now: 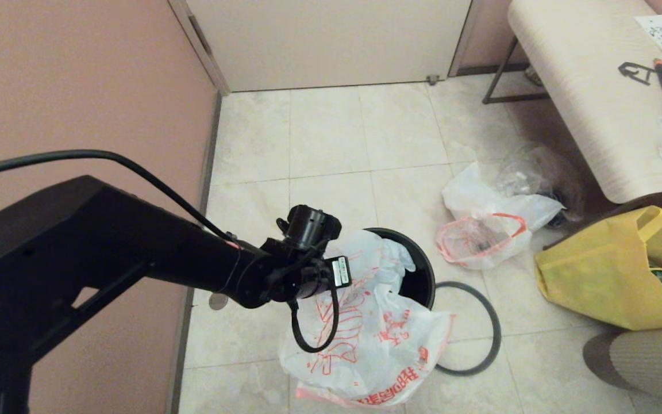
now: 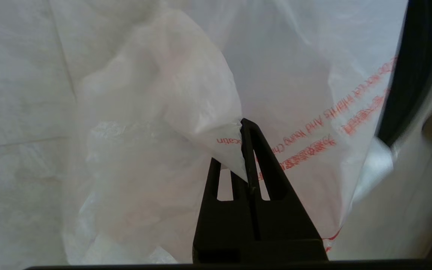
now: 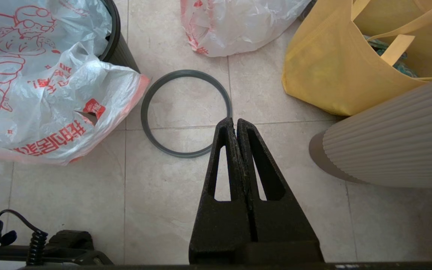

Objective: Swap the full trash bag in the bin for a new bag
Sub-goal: Put the new garbage bag on the trash can

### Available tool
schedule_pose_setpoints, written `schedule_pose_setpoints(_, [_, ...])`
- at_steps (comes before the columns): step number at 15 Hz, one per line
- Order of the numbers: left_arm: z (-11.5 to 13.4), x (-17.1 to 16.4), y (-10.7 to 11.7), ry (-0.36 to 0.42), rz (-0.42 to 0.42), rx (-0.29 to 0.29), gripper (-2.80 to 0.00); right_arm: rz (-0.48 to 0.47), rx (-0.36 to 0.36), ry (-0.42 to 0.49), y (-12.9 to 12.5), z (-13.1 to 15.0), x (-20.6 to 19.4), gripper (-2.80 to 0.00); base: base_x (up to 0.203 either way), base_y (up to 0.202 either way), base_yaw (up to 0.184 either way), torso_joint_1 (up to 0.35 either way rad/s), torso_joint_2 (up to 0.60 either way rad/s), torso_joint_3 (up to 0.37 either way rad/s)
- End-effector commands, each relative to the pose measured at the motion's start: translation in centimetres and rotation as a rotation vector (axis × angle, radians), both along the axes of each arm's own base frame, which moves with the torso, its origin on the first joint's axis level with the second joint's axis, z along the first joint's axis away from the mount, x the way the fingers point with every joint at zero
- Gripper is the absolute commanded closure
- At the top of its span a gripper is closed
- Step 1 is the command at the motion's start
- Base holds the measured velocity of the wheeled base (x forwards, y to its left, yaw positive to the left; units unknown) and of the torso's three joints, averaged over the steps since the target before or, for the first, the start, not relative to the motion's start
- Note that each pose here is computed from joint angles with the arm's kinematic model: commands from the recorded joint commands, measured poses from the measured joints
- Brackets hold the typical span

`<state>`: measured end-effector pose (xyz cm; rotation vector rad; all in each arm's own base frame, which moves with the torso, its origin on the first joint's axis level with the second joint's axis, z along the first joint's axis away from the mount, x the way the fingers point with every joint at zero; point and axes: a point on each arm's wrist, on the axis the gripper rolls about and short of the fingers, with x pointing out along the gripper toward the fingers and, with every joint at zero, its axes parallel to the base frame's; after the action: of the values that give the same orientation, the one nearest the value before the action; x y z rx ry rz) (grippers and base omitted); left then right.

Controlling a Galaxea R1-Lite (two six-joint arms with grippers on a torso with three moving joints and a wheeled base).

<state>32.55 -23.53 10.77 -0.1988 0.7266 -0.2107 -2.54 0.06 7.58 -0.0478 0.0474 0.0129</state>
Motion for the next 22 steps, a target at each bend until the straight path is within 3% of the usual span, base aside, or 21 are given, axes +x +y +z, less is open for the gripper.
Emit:
schedule_pose_setpoints(1, [0.0, -0.3, -1.3, 0.007, -0.038, 0.021, 0.0, 0.001, -0.001, 0.001, 0.0, 0.0, 0.0, 0.0, 0.0, 0.0, 0.0, 0.0, 0.0, 0.0])
schedule_pose_setpoints(5, [-1.3, 2.0, -4.9, 0.024, -0.072, 0.097, 0.0, 0.001, -0.001, 0.001, 0.0, 0.0, 0.0, 0.0, 0.0, 0.0, 0.0, 0.0, 0.0, 0.0])
schedule_pose_setpoints(8, [-1.2, 2.4, -7.8, 0.086, -0.122, 0.177, 0.0, 0.001, -0.001, 0.001, 0.0, 0.0, 0.0, 0.0, 0.0, 0.0, 0.0, 0.0, 0.0, 0.0])
schedule_pose_setpoints(10, [-1.9, 2.3, -9.3, 0.153, -0.16, 0.256, 0.0, 0.001, -0.001, 0.001, 0.0, 0.0, 0.0, 0.0, 0.0, 0.0, 0.0, 0.0, 0.0, 0.0])
schedule_pose_setpoints(11, [-3.7, 2.4, -9.9, 0.16, -0.19, 0.325, 0.0, 0.001, -0.001, 0.001, 0.0, 0.0, 0.0, 0.0, 0.0, 0.0, 0.0, 0.0, 0.0, 0.0])
schedule_pose_setpoints(13, [-7.0, 2.9, -10.1, 0.154, -0.169, 0.445, 0.0, 0.001, -0.001, 0.001, 0.0, 0.0, 0.0, 0.0, 0.0, 0.0, 0.0, 0.0, 0.0, 0.0])
schedule_pose_setpoints(15, [-9.7, 4.3, -9.8, 0.123, -0.154, 0.49, 0.0, 0.001, -0.001, 0.001, 0.0, 0.0, 0.0, 0.0, 0.0, 0.0, 0.0, 0.0, 0.0, 0.0])
schedule_pose_setpoints(17, [-11.6, 6.7, -9.2, 0.008, -0.119, 0.512, 0.0, 0.001, -0.001, 0.001, 0.0, 0.0, 0.0, 0.0, 0.0, 0.0, 0.0, 0.0, 0.0, 0.0])
schedule_pose_setpoints(22, [-13.6, 10.0, -7.5, -0.13, -0.105, 0.568, 0.0, 0.001, -0.001, 0.001, 0.0, 0.0, 0.0, 0.0, 0.0, 0.0, 0.0, 0.0, 0.0, 0.0])
